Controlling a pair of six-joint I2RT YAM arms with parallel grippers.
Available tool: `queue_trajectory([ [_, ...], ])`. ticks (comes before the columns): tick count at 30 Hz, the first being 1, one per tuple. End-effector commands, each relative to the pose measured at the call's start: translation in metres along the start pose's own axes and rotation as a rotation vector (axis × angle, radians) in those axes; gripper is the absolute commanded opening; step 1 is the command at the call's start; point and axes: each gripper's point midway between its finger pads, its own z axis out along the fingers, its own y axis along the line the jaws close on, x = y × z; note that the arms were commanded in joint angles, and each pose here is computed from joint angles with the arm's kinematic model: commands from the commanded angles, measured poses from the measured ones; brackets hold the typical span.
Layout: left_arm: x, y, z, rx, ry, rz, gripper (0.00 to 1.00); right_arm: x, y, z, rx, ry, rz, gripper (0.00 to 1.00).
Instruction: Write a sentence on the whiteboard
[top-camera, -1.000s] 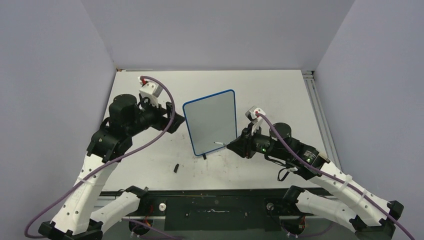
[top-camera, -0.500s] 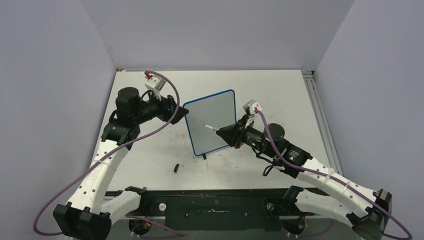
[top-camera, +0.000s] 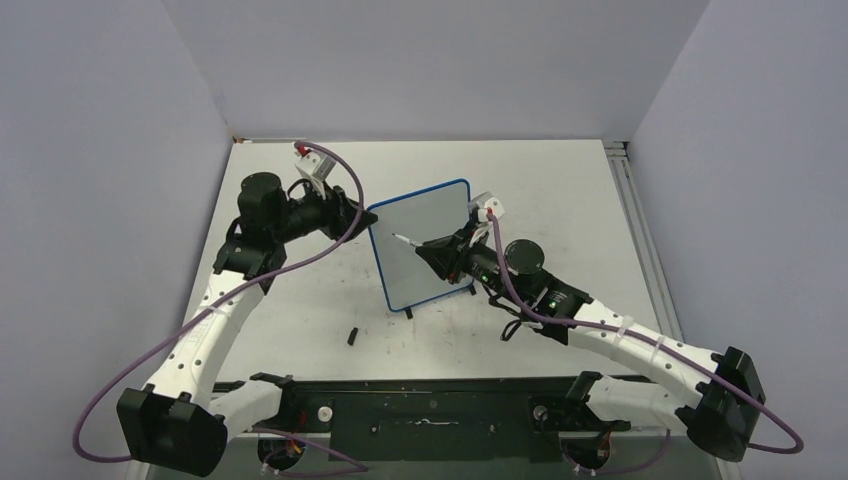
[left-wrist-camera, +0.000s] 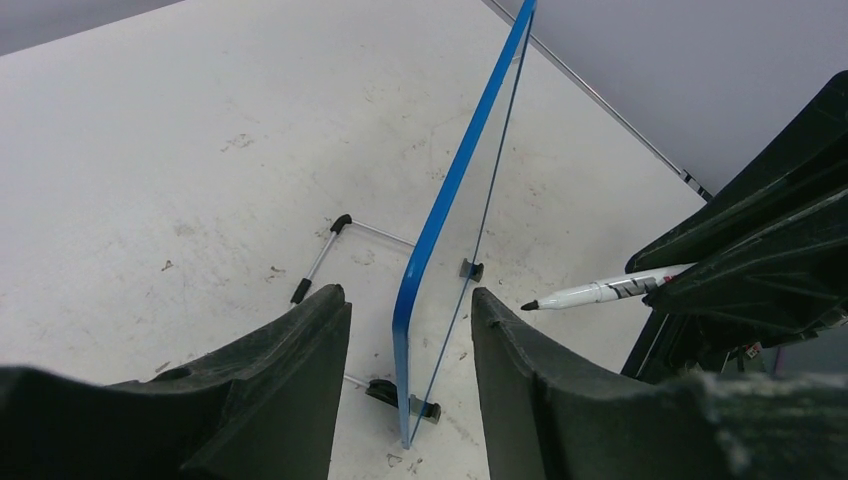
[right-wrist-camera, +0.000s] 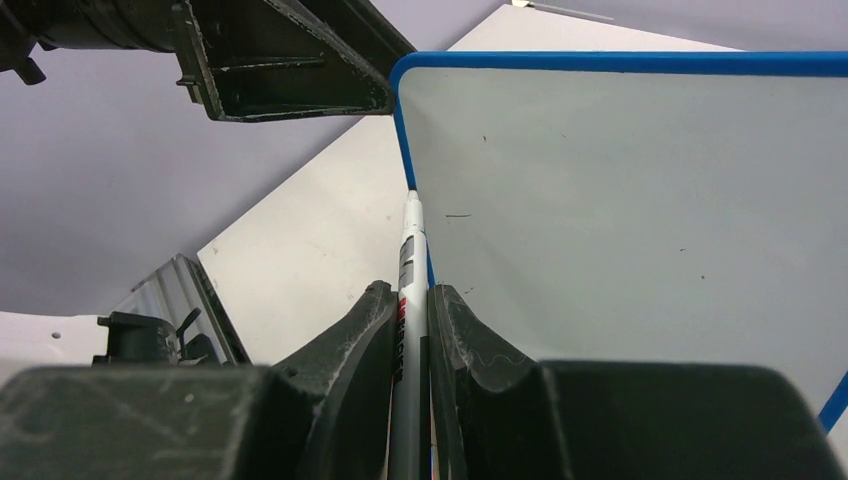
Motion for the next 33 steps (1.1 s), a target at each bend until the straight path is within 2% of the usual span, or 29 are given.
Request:
queue_trajectory([
  [1, -0.015, -0.005, 0.003, 0.054, -0.05, 0.044, 0.44, -0.044, 0.013, 0.008, -0.027, -0.144, -0.038, 0.05],
  [5, -0.011, -0.005, 0.006, 0.066, -0.043, 0.039, 0.35, -0.044, 0.013, 0.013, -0.026, -0.148, -0.051, 0.05],
  [13, -0.002, -0.002, 0.007, 0.072, -0.031, 0.058, 0.24, -0.049, 0.015, 0.02, -0.018, -0.167, -0.078, 0.05],
  [24, 0.01, -0.007, 0.008, 0.128, -0.015, 0.103, 0.17, -0.049, 0.02, 0.024, -0.026, -0.166, -0.098, 0.05],
  [33, 0.018, -0.008, 0.008, 0.154, 0.001, 0.12, 0.04, -0.046, 0.02, 0.026, 0.001, -0.157, -0.121, 0.05],
])
